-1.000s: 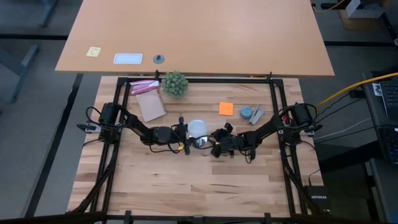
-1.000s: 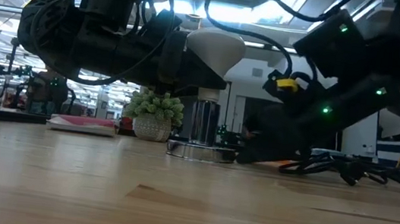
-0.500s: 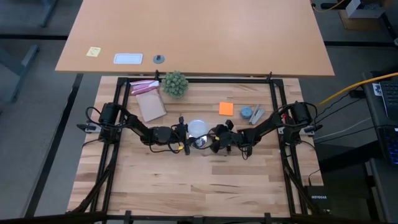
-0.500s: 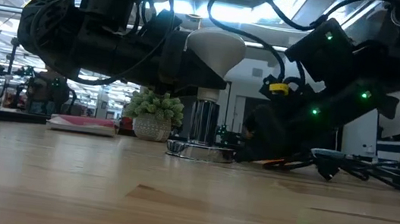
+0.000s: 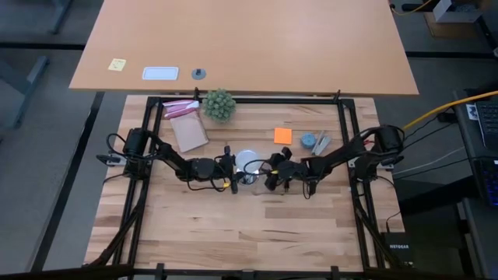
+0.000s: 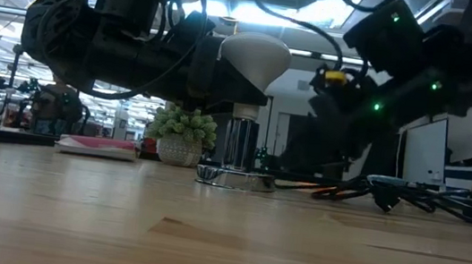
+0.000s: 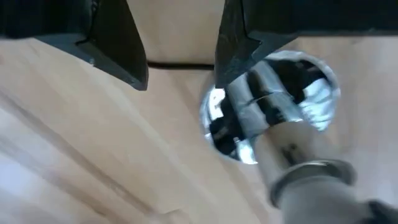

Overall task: Screw lightbulb
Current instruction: Insert the white lightbulb into the silver lamp

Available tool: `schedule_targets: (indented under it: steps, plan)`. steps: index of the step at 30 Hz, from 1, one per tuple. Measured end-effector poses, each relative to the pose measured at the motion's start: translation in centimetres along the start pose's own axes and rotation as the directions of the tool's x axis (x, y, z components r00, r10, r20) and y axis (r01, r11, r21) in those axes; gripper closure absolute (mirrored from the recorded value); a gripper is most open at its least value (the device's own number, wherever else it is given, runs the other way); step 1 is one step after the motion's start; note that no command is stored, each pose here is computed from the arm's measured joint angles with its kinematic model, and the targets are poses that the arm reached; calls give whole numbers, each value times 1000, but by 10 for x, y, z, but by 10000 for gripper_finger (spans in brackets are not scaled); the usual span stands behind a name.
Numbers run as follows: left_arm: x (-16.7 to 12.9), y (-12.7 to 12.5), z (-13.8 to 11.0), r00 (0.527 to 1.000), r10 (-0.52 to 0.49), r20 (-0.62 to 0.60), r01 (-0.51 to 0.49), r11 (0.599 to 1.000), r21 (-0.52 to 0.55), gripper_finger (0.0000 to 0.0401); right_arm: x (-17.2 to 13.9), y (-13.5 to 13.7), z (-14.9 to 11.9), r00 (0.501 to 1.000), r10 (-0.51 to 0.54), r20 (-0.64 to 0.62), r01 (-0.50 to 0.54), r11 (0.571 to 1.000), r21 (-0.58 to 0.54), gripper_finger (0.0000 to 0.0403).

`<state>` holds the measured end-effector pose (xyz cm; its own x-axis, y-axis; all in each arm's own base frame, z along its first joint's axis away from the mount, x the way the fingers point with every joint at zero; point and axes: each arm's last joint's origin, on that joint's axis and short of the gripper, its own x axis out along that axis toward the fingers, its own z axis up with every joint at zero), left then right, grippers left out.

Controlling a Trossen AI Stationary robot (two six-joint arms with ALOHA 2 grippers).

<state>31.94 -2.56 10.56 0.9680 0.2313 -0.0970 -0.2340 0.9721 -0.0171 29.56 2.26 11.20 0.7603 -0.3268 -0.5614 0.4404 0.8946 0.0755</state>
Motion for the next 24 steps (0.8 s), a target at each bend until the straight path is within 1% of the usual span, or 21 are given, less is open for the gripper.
schedule_targets:
  steps: [3, 7, 9, 11, 14, 17, 24]
  plan:
    - [0, 0, 0, 1000, 0, 0, 0, 1000, 0, 248, -4, 5, 2, 997, 72, -11, -71, 997, 42, 215]
    - [0, 0, 0, 1000, 0, -1, 0, 1000, 0, 248, -11, 20, -4, 988, 153, -30, -150, 985, 87, 215]
    - [0, 0, 0, 1000, 0, -1, 0, 1000, 0, 248, -14, 27, -8, 984, 175, -38, -172, 982, 79, 215]
    - [0, 0, 0, 1000, 0, -1, 0, 1000, 0, 248, -16, 33, -13, 985, 169, -34, -167, 984, 63, 215]
    - [0, 0, 0, 1000, 0, -1, 0, 1000, 0, 248, -17, 38, -19, 993, 119, -10, -118, 992, 44, 215]
    - [0, 0, 0, 1000, 0, 0, 0, 1000, 0, 248, -14, 37, -22, 997, 82, -4, -81, 996, 37, 215]
    - [0, 0, 0, 1000, 0, 3, 0, 1000, -1, 248, -4, 30, -21, 998, 52, 21, -53, 997, 61, 215]
